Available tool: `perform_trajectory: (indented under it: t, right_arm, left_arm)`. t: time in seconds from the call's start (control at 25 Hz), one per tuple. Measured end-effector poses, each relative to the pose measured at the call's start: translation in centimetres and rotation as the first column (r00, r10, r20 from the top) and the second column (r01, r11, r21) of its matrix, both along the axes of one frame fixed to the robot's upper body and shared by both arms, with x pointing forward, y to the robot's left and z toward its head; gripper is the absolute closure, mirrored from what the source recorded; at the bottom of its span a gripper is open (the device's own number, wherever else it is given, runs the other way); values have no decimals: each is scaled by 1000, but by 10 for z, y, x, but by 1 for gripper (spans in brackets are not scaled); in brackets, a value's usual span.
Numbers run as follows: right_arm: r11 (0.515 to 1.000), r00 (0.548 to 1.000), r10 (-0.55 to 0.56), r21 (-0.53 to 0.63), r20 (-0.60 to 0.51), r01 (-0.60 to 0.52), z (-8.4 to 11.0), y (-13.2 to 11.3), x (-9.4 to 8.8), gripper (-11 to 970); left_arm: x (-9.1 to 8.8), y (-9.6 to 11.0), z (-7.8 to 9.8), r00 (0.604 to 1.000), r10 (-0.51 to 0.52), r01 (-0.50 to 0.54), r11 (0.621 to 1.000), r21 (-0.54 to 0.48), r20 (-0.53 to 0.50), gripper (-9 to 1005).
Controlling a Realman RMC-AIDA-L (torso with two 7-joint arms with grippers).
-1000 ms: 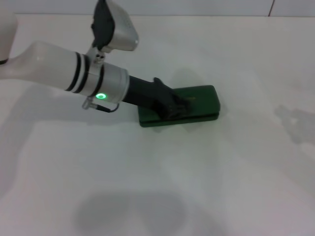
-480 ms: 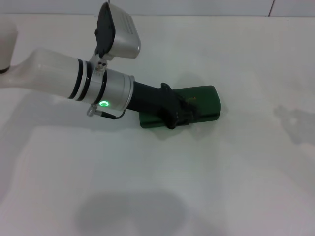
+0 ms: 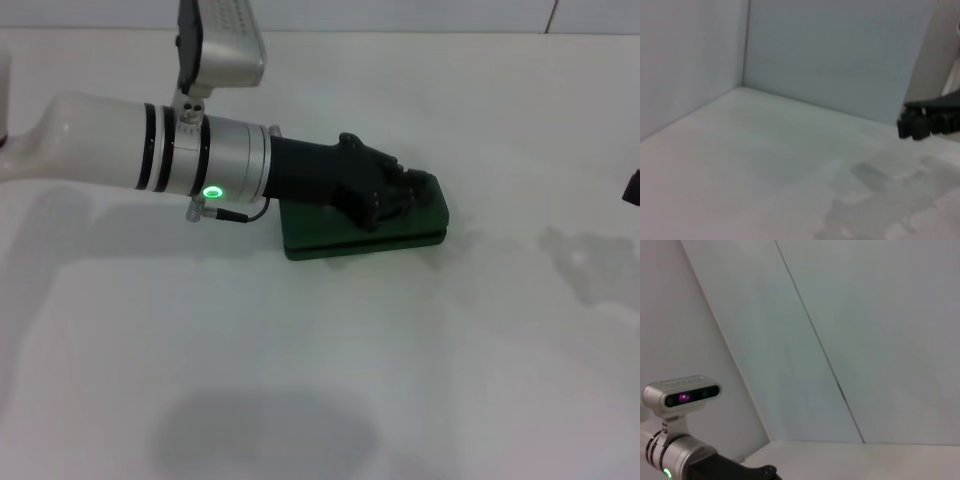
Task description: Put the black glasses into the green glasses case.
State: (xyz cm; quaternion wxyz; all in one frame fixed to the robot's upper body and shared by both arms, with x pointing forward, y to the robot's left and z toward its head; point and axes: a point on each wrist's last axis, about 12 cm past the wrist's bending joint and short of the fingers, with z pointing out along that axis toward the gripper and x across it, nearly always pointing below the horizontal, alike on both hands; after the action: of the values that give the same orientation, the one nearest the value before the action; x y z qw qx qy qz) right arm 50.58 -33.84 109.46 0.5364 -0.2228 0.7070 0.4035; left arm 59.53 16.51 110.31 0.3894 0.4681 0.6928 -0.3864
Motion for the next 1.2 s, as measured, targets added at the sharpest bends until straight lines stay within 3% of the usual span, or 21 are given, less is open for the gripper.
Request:
perform_trajectory:
  t: [0.44,0.56,1.2]
  right_arm:
    - [994,996,95,-49,-1,-95,0,27,17,813]
    - [994,995,99,-50,0,-99,1,28,18,813]
    - [996,997,77,-50,-8,-77,-2,26,17,809]
  left_arm:
    - [1,-11,-9,997,43,-43,999,1,59,749]
    - [-1,-20,-19,997,36,-40,997,63,65,747]
    - [-7,-24,-38,997,60,-65,988,137,40,736]
